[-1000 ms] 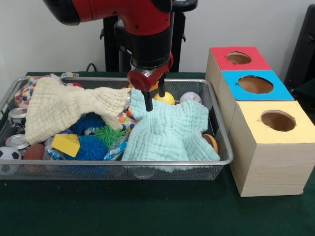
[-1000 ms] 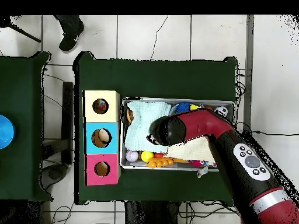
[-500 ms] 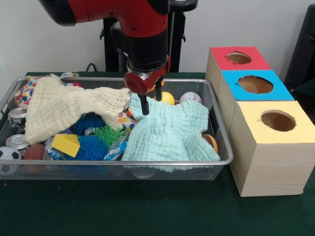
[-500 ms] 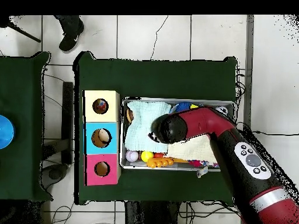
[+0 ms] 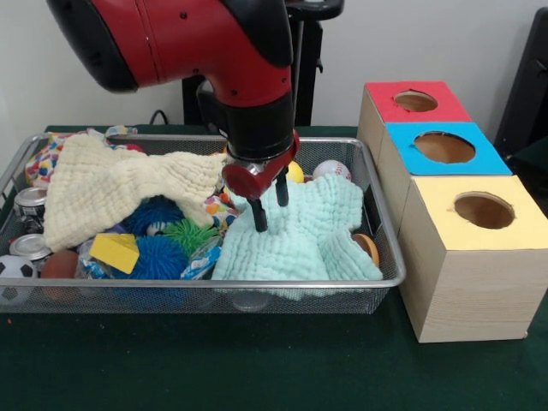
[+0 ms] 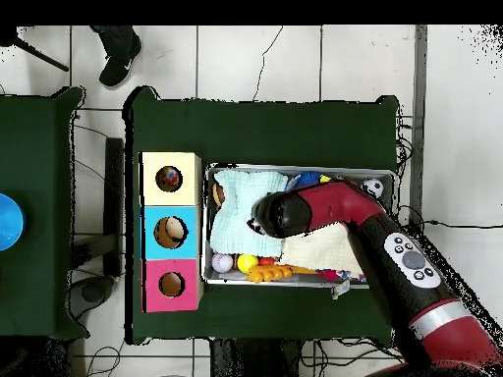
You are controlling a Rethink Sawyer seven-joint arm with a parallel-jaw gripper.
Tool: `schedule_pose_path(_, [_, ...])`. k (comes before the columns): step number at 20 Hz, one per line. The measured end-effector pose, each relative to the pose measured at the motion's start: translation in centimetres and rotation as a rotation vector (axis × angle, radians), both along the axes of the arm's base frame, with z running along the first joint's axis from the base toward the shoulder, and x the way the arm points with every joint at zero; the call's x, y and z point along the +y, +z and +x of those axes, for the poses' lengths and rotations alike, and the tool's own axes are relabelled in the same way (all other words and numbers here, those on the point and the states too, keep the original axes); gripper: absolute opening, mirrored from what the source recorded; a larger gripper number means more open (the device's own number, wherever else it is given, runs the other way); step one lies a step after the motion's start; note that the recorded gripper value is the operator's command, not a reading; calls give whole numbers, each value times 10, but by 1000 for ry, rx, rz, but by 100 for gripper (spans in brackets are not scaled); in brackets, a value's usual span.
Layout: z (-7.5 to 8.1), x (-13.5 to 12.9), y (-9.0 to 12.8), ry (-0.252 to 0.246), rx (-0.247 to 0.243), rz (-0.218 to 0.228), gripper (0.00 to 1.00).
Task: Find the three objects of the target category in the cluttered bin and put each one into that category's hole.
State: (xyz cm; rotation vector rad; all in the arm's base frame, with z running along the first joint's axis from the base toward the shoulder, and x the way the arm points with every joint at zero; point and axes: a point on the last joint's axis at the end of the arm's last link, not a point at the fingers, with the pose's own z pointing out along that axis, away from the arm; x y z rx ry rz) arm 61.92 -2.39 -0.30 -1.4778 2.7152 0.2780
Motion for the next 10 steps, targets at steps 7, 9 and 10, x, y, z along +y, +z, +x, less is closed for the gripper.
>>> schedule_pose_path(7, [3, 11, -16, 0, -64, 28, 100])
schedule_pose_path(9, [4, 9, -18, 0, -68, 23, 100])
schedule_pose_path(10, [4, 7, -20, 3, -71, 16, 100])
